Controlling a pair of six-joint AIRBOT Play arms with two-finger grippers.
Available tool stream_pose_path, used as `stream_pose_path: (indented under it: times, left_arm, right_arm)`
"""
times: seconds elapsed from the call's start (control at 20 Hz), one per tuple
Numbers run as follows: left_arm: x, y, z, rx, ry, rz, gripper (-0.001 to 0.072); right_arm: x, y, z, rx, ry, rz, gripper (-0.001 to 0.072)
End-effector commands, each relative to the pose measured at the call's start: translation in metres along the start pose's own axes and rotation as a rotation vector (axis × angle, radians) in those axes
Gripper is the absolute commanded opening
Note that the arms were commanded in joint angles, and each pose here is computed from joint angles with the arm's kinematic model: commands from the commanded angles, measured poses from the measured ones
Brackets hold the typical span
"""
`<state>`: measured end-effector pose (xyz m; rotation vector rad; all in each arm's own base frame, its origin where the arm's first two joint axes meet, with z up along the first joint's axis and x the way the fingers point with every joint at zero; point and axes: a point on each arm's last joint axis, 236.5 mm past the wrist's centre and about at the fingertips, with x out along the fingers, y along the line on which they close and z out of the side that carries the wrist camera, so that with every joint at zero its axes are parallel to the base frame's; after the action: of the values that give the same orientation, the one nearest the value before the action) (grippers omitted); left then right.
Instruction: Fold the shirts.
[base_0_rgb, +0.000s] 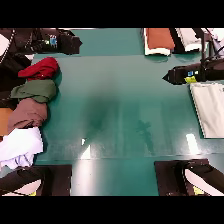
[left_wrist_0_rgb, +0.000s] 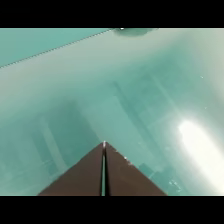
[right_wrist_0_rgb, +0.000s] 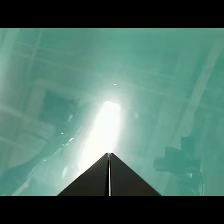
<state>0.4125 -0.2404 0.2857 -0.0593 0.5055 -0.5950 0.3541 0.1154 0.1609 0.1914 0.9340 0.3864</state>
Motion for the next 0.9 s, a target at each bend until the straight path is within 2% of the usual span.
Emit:
stream_pose_path:
  times: [0.0, 0.6, 0.65, 0.7, 0.75, 0.85]
  left_arm:
    - [0.000, 0.000, 0.000, 0.000, -0.002, 0.000, 0.0028]
    - [-0.001, 0.000, 0.015, 0.010, -0.062, 0.003, 0.0029]
    - [-0.002, 0.012, 0.023, 0.083, -0.094, 0.054, 0.0078]
    - [-0.004, 0.033, 0.029, 0.159, -0.110, 0.148, 0.0412]
    - [-0.005, 0.066, 0.034, 0.170, -0.125, 0.276, 0.0623]
    - [-0.003, 0.134, 0.024, 0.149, -0.082, 0.464, 0.0622]
  right_arm:
    - [0.000, 0.002, 0.000, -0.003, -0.001, 0.004, 0.0017]
    - [0.000, 0.002, -0.001, -0.003, 0.002, 0.004, 0.0018]
    - [0.000, 0.002, 0.000, -0.003, 0.002, 0.004, 0.0018]
    - [0.000, 0.002, 0.000, -0.003, 0.002, 0.005, 0.0017]
    - [0.000, 0.002, 0.000, -0.003, 0.002, 0.004, 0.0018]
    - [0.000, 0.002, 0.000, -0.003, 0.002, 0.004, 0.0018]
